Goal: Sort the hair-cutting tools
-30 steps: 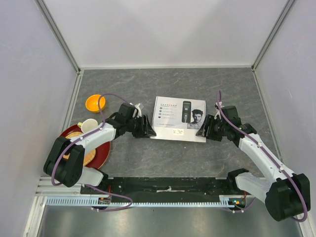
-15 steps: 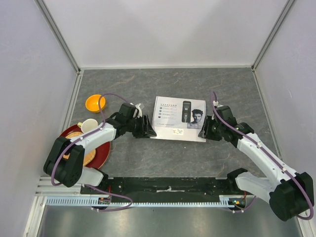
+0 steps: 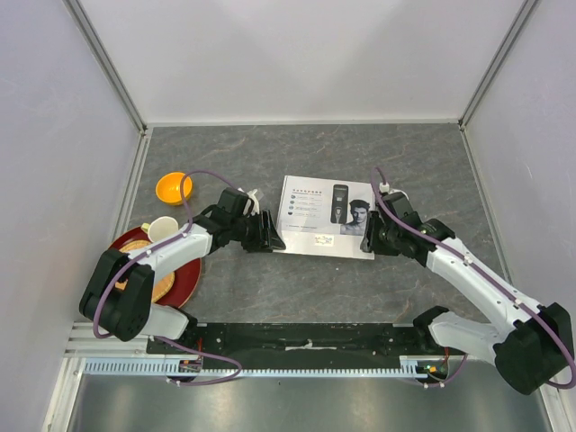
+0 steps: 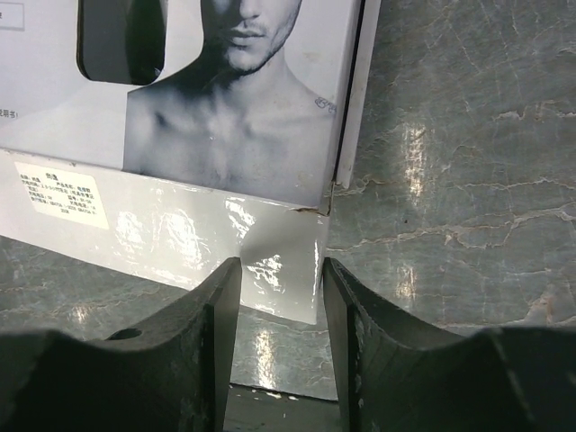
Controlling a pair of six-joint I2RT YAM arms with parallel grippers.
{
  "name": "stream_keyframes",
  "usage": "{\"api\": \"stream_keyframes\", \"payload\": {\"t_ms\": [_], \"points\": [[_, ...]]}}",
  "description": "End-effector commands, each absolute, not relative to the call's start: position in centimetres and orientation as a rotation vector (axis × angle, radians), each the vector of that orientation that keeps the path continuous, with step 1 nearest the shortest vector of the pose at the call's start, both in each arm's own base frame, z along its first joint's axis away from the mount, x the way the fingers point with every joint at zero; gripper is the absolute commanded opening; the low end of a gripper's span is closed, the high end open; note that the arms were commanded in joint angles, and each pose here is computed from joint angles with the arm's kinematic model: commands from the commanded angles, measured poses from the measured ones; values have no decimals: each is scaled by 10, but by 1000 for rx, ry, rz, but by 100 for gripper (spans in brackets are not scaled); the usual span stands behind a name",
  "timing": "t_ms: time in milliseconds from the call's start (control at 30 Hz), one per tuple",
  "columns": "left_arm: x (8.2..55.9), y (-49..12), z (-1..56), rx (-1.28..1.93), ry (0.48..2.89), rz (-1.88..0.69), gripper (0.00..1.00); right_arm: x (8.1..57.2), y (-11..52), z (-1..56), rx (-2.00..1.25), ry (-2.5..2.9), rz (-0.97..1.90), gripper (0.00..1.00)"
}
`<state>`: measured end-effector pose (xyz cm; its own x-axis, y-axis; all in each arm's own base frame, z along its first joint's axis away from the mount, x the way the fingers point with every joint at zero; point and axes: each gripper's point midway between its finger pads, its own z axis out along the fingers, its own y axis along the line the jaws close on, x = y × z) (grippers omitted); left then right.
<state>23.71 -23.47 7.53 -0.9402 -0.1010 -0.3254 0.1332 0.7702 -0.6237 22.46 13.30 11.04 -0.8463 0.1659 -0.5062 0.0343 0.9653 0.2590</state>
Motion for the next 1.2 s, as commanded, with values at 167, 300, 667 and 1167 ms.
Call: {"api": "stream_keyframes", "payload": {"t_ms": [167,300,667,1167], "points": [[244,-236,77,73,2609,-927,57,232,134,112,156,2541,239,49],[244,-236,75,78,2613,-920,57,232,135,102,165,2545,238,49],[244,-235,73,76,2620,-901,57,229,130,71,214,2566,198,48],[257,-235,105,112,2526,-875,61,230,79,106,595,2315,114,70]]}}
